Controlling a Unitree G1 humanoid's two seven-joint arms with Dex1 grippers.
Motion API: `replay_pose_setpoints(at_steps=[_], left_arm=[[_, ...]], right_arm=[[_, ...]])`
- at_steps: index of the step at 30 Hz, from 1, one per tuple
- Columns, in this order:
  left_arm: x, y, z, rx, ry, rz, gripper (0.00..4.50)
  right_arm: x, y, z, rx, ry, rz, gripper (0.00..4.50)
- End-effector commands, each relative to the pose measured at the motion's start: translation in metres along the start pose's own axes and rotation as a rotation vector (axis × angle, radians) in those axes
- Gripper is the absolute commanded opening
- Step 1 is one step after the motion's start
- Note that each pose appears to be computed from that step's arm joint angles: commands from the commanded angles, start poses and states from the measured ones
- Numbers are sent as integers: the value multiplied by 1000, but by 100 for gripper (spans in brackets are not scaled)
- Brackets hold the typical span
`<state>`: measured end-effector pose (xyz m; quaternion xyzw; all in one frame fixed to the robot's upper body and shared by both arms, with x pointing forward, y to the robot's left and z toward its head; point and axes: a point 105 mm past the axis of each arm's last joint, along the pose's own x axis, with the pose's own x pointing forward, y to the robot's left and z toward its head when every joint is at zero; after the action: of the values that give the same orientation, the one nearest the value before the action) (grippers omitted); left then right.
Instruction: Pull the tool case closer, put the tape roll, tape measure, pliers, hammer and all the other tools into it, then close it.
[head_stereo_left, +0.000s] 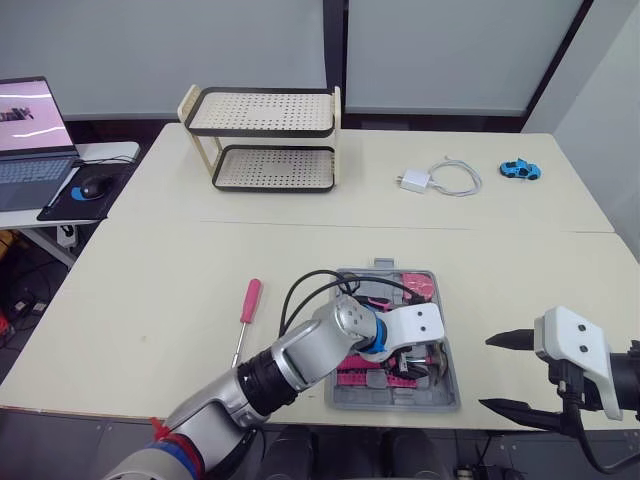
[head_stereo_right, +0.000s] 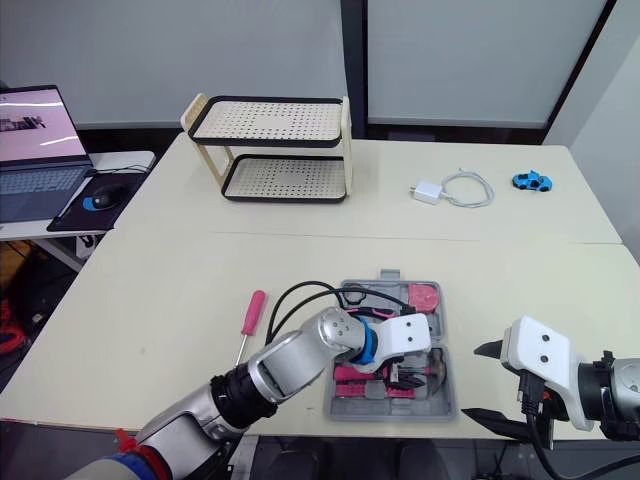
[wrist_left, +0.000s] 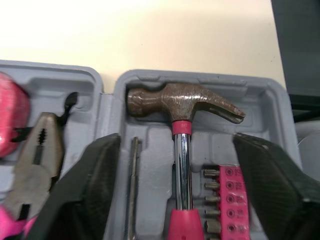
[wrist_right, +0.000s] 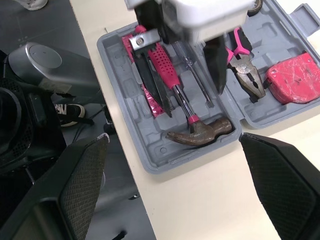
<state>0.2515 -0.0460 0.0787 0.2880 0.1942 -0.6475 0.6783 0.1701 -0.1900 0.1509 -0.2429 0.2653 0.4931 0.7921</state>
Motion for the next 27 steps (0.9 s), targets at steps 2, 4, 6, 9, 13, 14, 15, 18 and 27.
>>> replay_pose_setpoints(at_steps=[2, 4, 6, 9, 13, 14, 15, 18, 27], left_arm=[[-33, 7, 18, 83, -122, -6, 403], [-40, 9, 16, 97, -176, -19, 403], [-43, 7, 8, 129, -206, -49, 385], [-43, 3, -2, 174, -220, -103, 314], [-38, 2, -10, 224, -210, -129, 185], [-36, 2, -13, 238, -200, -137, 155], [-33, 2, -16, 245, -190, -142, 124], [-26, 1, -26, 274, -160, -164, 27], [-12, 4, -44, 275, -107, -164, 2]], right_arm=[[-3, -1, 11, -42, -38, -19, 450], [-2, -2, 11, -42, -42, -21, 450], [-1, -3, 12, -41, -48, -22, 450], [1, -3, 13, -42, -55, -24, 450], [1, -4, 13, -43, -56, -28, 450], [1, -4, 14, -42, -57, -29, 450], [1, -4, 14, -43, -58, -29, 450], [2, -4, 14, -42, -61, -29, 450], [2, -4, 15, -39, -63, -30, 450]])
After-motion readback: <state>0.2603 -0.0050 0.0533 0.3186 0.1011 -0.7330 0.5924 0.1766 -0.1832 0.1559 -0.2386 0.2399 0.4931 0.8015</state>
